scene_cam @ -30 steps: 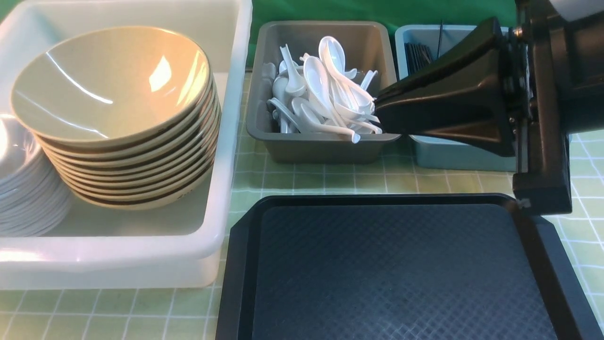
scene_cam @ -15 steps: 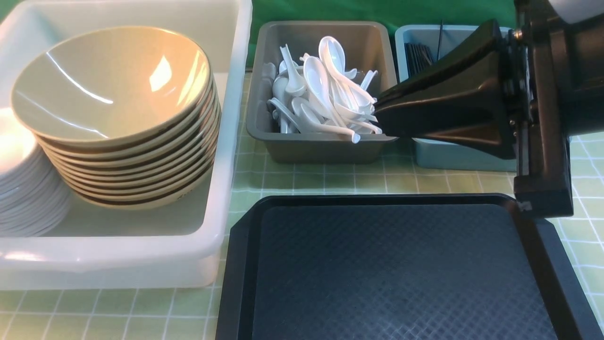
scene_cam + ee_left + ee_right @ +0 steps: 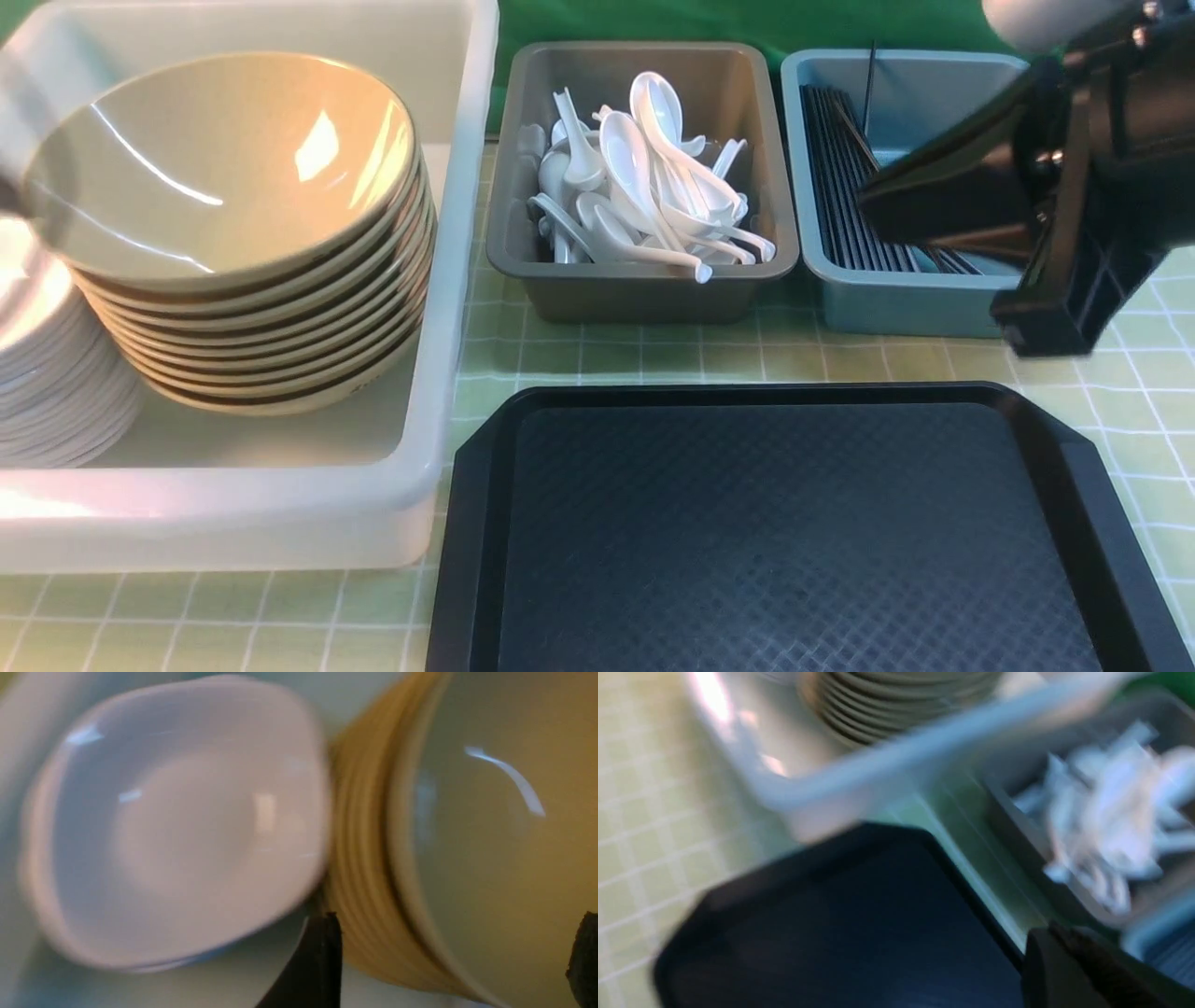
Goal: On green table put chopsticks spoon bowls plates into blue grey white boxes.
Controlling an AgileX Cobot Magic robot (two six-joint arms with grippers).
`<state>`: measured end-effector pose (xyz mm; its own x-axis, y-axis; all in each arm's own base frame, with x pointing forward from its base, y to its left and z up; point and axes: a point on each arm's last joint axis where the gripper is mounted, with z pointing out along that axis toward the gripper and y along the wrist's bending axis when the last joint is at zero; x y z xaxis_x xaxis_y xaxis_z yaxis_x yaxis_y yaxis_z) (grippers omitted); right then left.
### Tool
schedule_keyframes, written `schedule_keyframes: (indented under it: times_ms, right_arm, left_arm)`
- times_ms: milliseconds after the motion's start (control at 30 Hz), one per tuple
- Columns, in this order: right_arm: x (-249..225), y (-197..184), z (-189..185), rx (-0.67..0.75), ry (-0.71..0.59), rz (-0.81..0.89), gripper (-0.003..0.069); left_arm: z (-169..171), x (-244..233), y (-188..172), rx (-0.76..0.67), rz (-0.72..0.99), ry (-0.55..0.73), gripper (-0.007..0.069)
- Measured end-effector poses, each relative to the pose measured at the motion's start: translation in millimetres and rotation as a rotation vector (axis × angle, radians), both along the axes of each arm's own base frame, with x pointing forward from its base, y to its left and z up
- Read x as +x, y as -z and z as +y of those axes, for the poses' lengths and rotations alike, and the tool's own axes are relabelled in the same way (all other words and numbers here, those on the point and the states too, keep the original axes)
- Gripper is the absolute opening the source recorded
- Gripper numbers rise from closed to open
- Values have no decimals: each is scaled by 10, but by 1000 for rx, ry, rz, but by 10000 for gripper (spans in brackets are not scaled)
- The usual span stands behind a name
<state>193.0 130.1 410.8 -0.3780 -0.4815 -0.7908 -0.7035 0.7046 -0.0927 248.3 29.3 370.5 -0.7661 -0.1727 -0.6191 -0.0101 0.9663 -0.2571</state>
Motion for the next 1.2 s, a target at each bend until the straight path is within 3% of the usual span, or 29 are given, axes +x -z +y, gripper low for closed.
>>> schedule_keyframes:
  times_ms: [67, 100, 200, 267, 300, 367, 500, 533, 633, 833, 1000, 1200]
  right_arm:
    - [17, 56, -78, -15, 98, 21, 48]
    - [11, 72, -89, -18, 108, 26, 48]
    - [-95, 192, -296, -19, 254, 55, 49]
    - [-205, 268, -400, -21, 297, 57, 50]
    - [-324, 290, -485, 2, 325, 43, 53]
    - [-460, 365, -571, 23, 342, 29, 55]
    - [-919, 541, -824, 147, 343, -102, 55]
    - [-1034, 599, -887, 183, 337, -149, 55]
    - [-1303, 821, -1027, 273, 323, -257, 55]
    - [-1543, 1310, -1156, 366, 335, -297, 55]
    - [-1588, 1334, -1177, 424, 335, -332, 22]
    - [-1587, 1322, -1175, 431, 332, -344, 21]
  left_arm:
    - [-382, -52, -58, 10, -26, 189, 624]
    - [-423, -66, -65, 10, -27, 210, 617]
    - [-945, -259, -99, 27, -18, 485, 505]
    - [-1075, -350, -111, 28, -6, 558, 430]
    - [-1120, -414, -126, 31, 0, 591, 343]
    - [-1139, -483, -156, 36, -4, 613, 273]
    - [-1094, -776, -263, 24, -54, 619, 48]
    - [-1081, -861, -254, 11, -59, 616, 28]
    - [-1018, -1183, -185, -30, -87, 596, -1]
    - [-927, -1743, 222, -190, -163, 509, -1]
    - [-899, -1951, 502, -406, -264, 380, -1]
    - [-847, -2017, 552, -455, -382, 321, -1]
